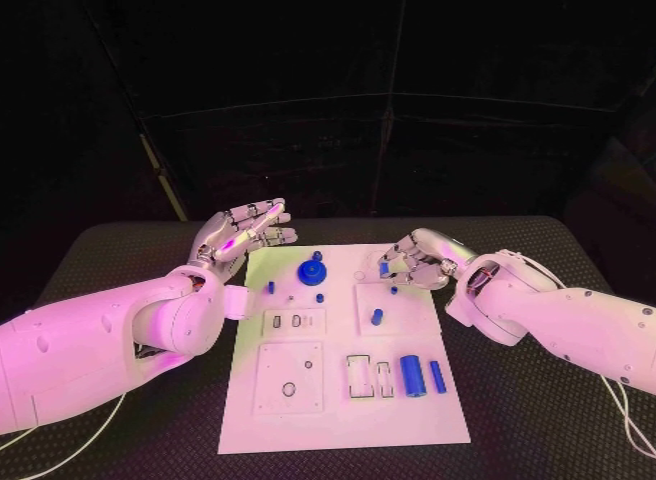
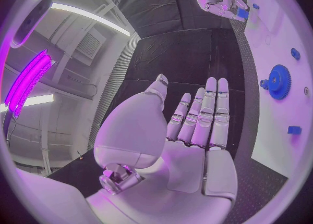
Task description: Assemble the parts on the task board
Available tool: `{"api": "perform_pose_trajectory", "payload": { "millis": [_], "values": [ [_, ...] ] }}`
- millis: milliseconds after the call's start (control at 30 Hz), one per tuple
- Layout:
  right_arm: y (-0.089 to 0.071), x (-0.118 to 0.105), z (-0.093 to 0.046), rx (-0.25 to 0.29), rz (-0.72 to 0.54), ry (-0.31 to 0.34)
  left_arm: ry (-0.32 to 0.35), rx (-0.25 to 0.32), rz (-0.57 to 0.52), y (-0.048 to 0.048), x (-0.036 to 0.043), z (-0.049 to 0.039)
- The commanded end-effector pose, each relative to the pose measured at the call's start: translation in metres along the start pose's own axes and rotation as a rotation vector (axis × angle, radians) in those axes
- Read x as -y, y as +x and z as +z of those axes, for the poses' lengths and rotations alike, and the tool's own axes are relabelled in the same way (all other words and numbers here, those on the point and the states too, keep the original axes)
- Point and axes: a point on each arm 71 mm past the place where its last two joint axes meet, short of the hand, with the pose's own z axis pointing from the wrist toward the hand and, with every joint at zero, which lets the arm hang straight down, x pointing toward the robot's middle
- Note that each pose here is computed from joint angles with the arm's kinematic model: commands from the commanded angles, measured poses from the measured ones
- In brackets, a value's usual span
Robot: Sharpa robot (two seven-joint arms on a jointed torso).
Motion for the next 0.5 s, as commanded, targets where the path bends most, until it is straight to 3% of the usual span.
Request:
{"api": "perform_pose_trajectory", "payload": {
  "millis": [33,233,500],
  "values": [
    [0.011,-0.021,0.006,-0.028,-0.027,0.003,0.001,-0.024,-0.009,0.0015,0.0007,0.0011],
    [0.037,-0.06,0.021,-0.081,-0.083,-0.018,-0.001,-0.025,-0.01,0.0006,-0.0001,0.0032],
    [0.064,-0.088,0.03,-0.099,-0.133,-0.03,0.003,-0.022,-0.007,0.0003,-0.0003,0.0049]
  ]
}}
